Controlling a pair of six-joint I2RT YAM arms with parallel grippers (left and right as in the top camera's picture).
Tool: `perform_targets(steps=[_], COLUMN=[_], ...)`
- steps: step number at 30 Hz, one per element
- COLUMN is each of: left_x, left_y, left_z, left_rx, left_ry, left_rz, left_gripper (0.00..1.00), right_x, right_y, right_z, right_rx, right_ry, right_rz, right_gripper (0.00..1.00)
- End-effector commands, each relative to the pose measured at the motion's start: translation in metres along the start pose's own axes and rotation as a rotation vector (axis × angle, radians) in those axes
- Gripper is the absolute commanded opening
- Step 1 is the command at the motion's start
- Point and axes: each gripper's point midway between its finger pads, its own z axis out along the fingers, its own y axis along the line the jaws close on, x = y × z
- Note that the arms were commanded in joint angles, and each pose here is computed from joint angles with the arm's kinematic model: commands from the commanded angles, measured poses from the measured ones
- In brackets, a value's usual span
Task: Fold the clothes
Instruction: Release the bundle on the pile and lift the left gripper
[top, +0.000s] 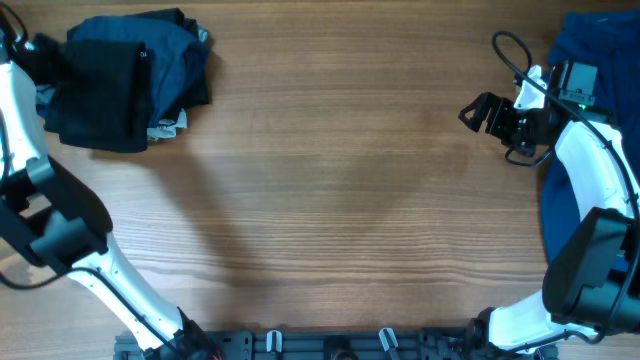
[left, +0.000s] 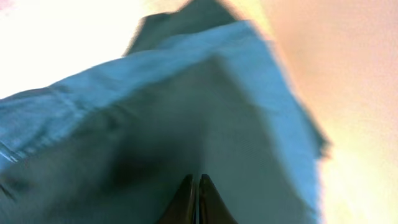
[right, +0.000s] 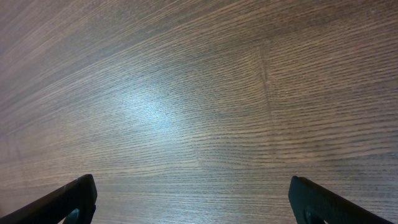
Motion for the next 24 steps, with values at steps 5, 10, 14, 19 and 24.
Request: perform_targets(steps=[5,10,14,19,24], left_x=[0.058,0.111,0.121,0.142,0.132], left_y=[-0.089,-0.088,-0.075,-0.067,-0.114], left_z=[-0.030,0.021,0.045,0.067,0.026], left_rx=[0.163,0.109,0.074,0.051,0.214], left_ry=[0.088,0.232,0.270,0.332,0.294], left_rz=[0.157,0.195,0.196,0.208,0.239], left_gripper=[0.04,0.04,0.04,0.04,0.04], right_x=[0.000,0.000,0.000,0.000,0.000], right_y=[-0.001,-0.001,-0.001,-0.001,-0.001], right_z=[-0.002,-0.002,-0.002,-0.002,-0.002], right_rx=[0.010,0.010,0.010,0.010,0.010], right_ry=[-0.007,-0.007,-0.007,-0.007,-0.007], right_rz=[-0.002,-0.001,-0.002,-0.002,-0.002], right_gripper=[1.00,0.99,1.00,1.00,1.00])
